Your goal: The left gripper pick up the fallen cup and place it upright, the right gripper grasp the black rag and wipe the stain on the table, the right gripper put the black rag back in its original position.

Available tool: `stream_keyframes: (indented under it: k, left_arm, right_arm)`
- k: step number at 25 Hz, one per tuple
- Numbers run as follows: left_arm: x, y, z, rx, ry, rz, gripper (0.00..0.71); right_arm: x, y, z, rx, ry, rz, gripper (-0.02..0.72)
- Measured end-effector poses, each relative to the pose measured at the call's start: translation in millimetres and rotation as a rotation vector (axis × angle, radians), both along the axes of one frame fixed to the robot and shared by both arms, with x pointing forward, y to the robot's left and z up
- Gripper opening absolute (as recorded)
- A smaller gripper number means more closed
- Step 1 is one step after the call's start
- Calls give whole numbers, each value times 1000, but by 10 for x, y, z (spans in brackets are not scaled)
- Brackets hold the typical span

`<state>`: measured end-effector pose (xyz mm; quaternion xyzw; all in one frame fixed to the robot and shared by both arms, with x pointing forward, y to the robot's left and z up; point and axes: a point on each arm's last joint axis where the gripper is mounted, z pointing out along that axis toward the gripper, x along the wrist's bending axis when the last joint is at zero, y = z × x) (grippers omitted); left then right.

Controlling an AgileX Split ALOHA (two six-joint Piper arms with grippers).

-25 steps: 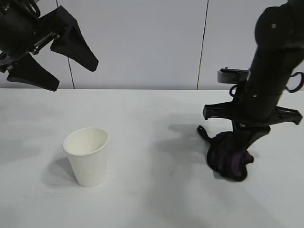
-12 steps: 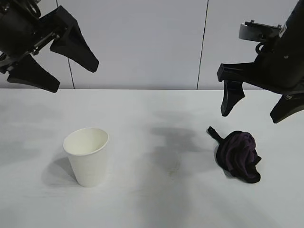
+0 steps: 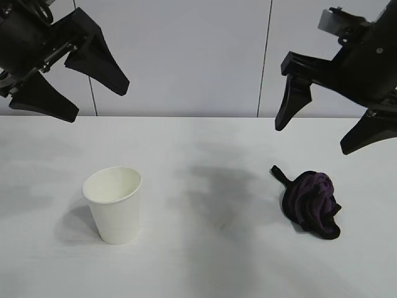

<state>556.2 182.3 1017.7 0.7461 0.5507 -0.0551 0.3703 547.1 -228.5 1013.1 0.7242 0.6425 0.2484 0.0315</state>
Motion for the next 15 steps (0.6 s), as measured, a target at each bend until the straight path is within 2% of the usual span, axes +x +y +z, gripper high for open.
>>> stream_keyframes:
  k: [15]
  left_arm:
    - [0,0,0,0,0,0,693]
  right_arm:
    - [50,34,83,45,-34,-11,643]
